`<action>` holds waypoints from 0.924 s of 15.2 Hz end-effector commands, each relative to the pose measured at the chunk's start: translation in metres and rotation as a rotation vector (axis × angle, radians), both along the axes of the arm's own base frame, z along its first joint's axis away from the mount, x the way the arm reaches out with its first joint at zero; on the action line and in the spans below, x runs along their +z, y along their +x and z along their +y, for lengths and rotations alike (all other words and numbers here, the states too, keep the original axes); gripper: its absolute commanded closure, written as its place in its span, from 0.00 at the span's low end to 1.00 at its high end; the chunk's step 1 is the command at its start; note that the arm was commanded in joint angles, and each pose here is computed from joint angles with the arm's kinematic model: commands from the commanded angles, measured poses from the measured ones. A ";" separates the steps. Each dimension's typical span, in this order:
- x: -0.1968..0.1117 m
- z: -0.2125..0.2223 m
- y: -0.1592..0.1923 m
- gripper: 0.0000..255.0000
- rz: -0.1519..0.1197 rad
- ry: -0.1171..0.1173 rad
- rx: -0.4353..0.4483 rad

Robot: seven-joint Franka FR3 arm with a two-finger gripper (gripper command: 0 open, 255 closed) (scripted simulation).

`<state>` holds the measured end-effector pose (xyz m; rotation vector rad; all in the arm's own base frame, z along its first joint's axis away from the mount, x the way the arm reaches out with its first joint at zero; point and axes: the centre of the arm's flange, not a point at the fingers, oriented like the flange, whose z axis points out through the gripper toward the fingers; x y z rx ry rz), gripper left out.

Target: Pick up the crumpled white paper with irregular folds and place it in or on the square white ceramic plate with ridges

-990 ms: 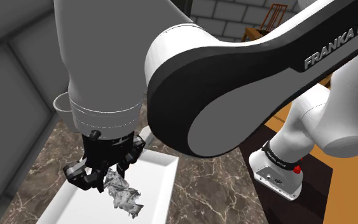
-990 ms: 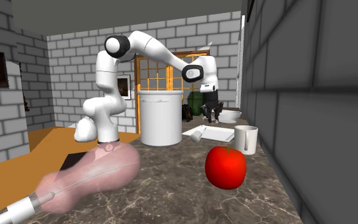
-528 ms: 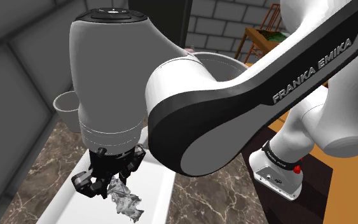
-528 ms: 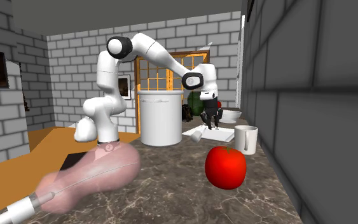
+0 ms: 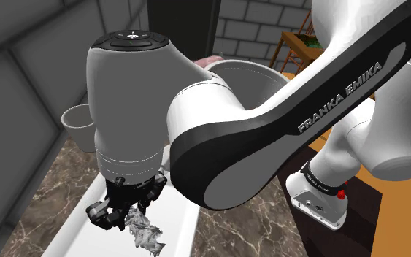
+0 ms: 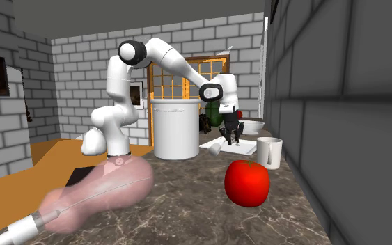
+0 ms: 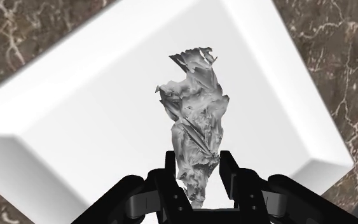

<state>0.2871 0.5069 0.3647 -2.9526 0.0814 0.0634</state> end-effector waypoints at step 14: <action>0.049 -0.009 0.002 0.00 0.000 0.000 0.000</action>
